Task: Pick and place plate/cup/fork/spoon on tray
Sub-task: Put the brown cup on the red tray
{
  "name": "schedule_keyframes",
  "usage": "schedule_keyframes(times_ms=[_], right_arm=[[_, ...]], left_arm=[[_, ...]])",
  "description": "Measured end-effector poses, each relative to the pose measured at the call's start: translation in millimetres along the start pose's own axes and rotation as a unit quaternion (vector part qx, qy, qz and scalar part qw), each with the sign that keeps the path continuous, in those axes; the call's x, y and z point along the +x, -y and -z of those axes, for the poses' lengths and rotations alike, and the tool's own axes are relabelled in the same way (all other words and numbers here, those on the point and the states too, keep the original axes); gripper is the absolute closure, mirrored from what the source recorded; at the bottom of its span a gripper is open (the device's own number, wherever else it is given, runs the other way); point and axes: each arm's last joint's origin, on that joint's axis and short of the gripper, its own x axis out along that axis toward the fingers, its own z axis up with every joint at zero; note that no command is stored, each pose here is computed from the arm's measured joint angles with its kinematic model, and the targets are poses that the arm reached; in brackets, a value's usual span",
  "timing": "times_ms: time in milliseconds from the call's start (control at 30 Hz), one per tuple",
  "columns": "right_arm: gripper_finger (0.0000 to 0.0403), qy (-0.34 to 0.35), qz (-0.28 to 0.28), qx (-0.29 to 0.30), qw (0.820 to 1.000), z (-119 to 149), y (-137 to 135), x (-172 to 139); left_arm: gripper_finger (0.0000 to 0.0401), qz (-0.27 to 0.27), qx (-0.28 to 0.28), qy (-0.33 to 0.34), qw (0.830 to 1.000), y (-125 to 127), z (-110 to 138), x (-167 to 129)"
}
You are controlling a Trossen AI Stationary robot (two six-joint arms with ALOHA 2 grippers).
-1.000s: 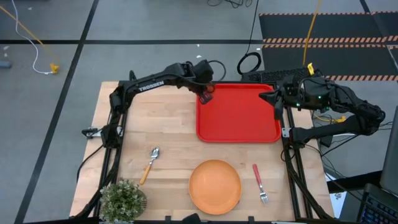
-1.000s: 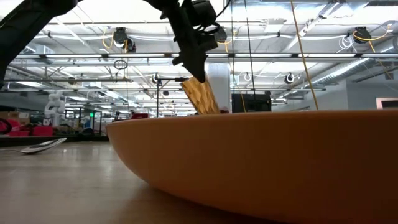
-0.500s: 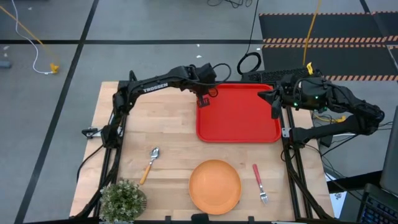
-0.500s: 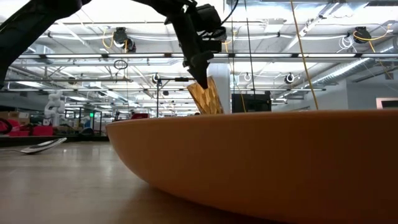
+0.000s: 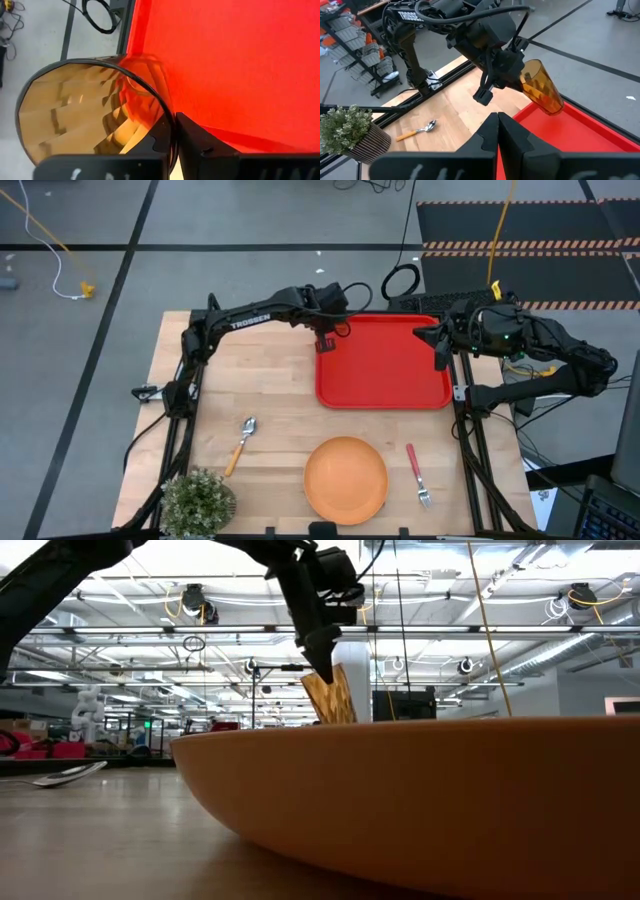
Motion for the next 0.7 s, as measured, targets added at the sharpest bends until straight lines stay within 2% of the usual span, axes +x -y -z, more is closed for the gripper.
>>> schedule_keyframes(times_ms=[167,333,567,700], right_arm=[[0.0403,0.000,0.000,0.000,1.000,0,0,0],[0.0403,0.000,0.000,0.001,1.000,0,0,0],[0.0403,0.000,0.000,0.001,1.000,0,0,0],[0.0403,0.000,0.000,0.001,1.000,0,0,0]], left_arm=[[0.0392,0.005,0.030,-0.017,0.999,4,6,10],[0.0362,0.013,0.053,-0.037,0.998,10,14,20],[0.0354,0.019,0.056,-0.044,0.997,19,17,27],[0.0352,0.005,0.057,-0.026,0.998,23,11,26]])
